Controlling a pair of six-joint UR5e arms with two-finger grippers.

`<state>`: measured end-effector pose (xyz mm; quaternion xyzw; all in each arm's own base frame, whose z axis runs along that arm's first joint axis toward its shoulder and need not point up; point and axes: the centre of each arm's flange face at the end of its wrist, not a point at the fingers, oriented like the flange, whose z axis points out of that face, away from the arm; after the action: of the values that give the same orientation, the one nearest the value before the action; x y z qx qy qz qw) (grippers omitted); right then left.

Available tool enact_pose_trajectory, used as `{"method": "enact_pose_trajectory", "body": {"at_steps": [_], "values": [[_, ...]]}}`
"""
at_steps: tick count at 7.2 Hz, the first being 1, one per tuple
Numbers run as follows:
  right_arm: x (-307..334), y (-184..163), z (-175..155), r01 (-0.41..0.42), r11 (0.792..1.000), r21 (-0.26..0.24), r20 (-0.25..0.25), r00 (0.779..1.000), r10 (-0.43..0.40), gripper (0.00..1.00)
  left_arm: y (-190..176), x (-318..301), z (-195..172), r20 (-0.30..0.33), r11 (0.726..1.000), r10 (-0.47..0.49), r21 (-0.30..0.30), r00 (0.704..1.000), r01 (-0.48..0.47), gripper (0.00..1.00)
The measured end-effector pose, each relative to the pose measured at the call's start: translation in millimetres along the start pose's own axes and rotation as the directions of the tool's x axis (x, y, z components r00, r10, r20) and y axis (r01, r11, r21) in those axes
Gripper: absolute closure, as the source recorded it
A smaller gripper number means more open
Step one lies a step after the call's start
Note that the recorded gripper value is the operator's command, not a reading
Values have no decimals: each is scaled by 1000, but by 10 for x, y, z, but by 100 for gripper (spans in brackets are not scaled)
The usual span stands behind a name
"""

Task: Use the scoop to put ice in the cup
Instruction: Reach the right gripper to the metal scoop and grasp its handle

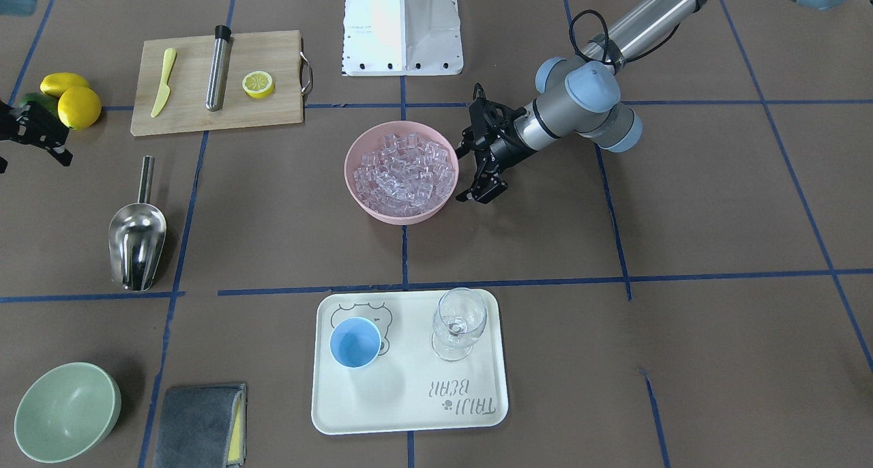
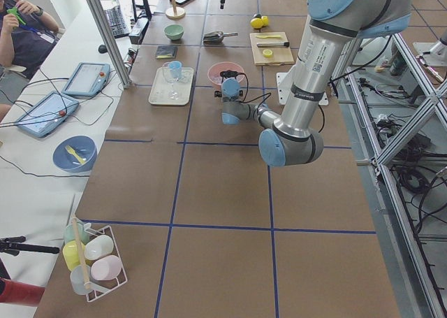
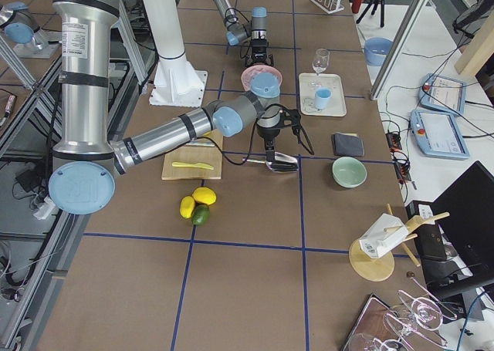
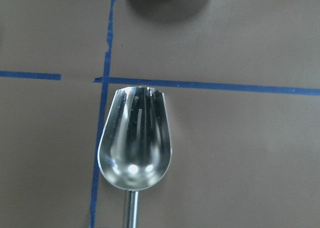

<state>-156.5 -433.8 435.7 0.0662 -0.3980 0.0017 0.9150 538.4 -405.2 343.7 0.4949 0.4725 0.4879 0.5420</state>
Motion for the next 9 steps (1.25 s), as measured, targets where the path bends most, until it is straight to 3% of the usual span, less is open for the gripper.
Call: {"method": "enact_pose_trajectory", "body": {"at_steps": [2,4,6,7,8,9], "values": [[-328,288,294,-25,999,-44,-19,1000,24,0,8,4,-1,0,1000,0,1,1000,0,0],[-578,584,772,-77,996,-41,-65,995,74,1,7,4,-3,0,1000,1,2,1000,-1,0],[-519,707,1289,-60,998,-34,-59,997,58,12,11,-1,-11,1,1000,1,4,1000,-1,0],[-481,748,1441,-50,998,-41,-58,997,47,25,14,0,-13,1,1000,1,5,1000,-1,0],[-493,783,1523,-40,998,-49,-57,998,37,46,16,0,-14,1,1000,2,5,1000,-2,0],[-523,804,1555,-33,998,-55,-54,998,30,73,17,-1,-15,1,1000,2,5,1000,-2,0]]}}
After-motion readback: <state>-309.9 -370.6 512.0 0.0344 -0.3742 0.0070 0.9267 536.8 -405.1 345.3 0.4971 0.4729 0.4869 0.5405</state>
